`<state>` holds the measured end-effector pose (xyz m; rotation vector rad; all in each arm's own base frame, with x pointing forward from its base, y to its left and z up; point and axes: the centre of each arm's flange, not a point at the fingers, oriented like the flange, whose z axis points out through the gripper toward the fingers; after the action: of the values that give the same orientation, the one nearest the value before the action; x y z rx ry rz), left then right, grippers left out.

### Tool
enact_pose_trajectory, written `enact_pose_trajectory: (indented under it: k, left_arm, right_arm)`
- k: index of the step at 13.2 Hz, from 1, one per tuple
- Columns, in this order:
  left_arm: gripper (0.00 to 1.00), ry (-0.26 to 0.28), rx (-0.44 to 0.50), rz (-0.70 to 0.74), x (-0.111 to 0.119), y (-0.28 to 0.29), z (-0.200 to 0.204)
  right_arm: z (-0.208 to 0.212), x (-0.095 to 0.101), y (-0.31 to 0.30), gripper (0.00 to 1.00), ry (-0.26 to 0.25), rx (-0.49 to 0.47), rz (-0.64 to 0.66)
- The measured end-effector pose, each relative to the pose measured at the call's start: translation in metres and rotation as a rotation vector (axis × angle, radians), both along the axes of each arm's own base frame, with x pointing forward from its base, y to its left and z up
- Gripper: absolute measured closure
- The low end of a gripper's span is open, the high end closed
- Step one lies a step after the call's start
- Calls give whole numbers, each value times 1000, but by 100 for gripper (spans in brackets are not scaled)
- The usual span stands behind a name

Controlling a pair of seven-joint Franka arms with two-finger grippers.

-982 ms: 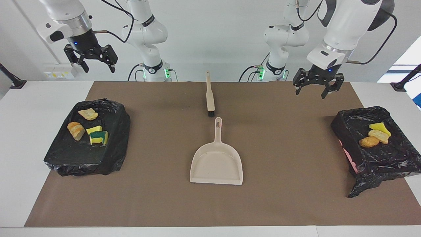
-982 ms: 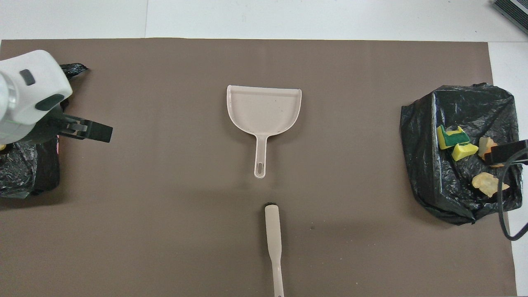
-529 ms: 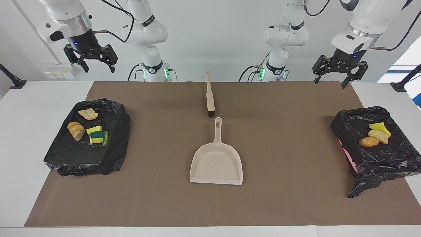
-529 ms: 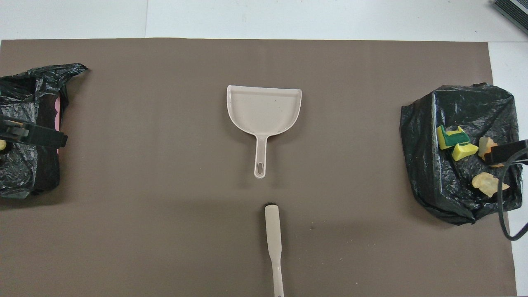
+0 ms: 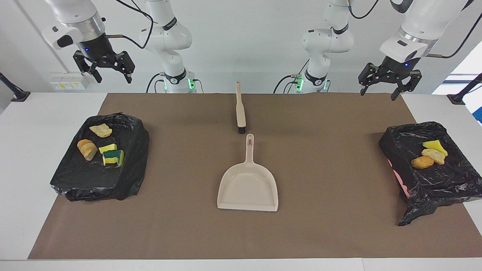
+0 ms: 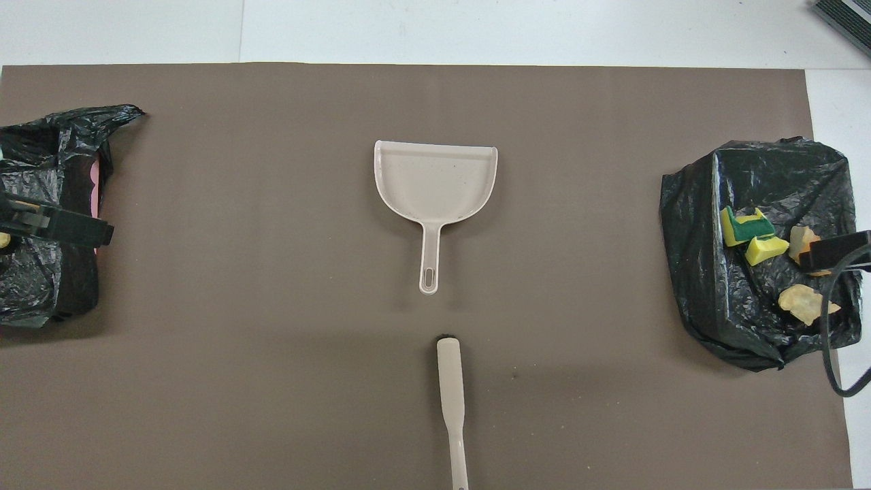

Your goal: Sweep and dump trash in bin

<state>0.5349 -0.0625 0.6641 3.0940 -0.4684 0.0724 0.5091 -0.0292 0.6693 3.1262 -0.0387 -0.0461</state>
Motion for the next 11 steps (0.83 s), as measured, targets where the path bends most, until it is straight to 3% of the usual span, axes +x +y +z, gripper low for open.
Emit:
enact_pose_trajectory:
  k: [11]
  left_arm:
    - [0,11,1,-7,-3,-4,1]
  right_arm:
    - [0,0,0,0,0,0,0]
